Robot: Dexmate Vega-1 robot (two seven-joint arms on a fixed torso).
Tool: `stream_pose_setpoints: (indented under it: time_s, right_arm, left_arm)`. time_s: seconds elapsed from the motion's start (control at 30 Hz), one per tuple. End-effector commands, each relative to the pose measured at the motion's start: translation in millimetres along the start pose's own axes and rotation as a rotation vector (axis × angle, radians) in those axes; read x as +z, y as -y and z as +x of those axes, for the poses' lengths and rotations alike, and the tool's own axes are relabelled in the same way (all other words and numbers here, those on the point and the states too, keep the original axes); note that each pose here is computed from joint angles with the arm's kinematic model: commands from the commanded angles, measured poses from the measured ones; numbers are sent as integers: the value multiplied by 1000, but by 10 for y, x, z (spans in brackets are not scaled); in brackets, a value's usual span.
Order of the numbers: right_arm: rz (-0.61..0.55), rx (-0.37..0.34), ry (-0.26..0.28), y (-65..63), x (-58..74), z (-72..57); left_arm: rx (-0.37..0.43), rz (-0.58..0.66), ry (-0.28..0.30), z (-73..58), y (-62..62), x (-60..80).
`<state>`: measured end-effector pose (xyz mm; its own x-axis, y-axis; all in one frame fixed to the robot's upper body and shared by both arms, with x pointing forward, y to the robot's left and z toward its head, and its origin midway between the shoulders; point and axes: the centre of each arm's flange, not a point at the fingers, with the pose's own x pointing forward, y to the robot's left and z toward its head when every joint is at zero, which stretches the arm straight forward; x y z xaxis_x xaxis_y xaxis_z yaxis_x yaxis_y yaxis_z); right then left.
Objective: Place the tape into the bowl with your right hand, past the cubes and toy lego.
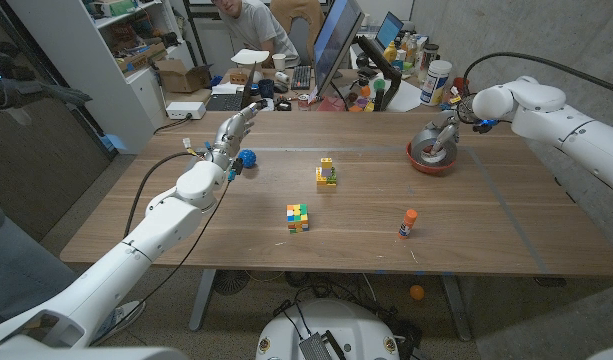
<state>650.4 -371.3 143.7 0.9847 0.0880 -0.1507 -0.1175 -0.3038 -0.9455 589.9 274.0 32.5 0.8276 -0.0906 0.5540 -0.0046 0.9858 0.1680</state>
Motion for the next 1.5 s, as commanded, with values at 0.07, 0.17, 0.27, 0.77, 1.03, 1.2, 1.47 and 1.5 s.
stream_pose_setpoints:
  time_s: [0.07, 0.17, 0.27, 0.77, 1.03, 1.2, 1.47, 1.5]
  right_arm:
    - [14, -62, -1, 119, 19, -135]
    - [14, -79, -4, 152, 25, -175]
    - [12, -95, -9, 177, 26, -218]
    - [61, -206, -34, 337, 95, -557]
    - [113, -269, -32, 365, 171, -741]
    - [174, -311, -13, 361, 198, -824]
    - [430, -512, 76, 280, 325, -926]
    - [456, -535, 91, 277, 348, -935]
  left_arm:
    - [-6, -1, 2, -10, -20, 0]
    - [-9, -3, 3, -10, -22, -2]
    - [-12, -6, 4, -11, -25, -5]
    - [-25, -9, 19, -29, -102, -6]
    - [-30, -12, 23, -51, -177, -18]
    - [-31, -18, 28, -58, -209, -32]
    - [-25, -12, 60, -67, -332, 10]
    - [-25, -8, 66, -62, -359, 24]
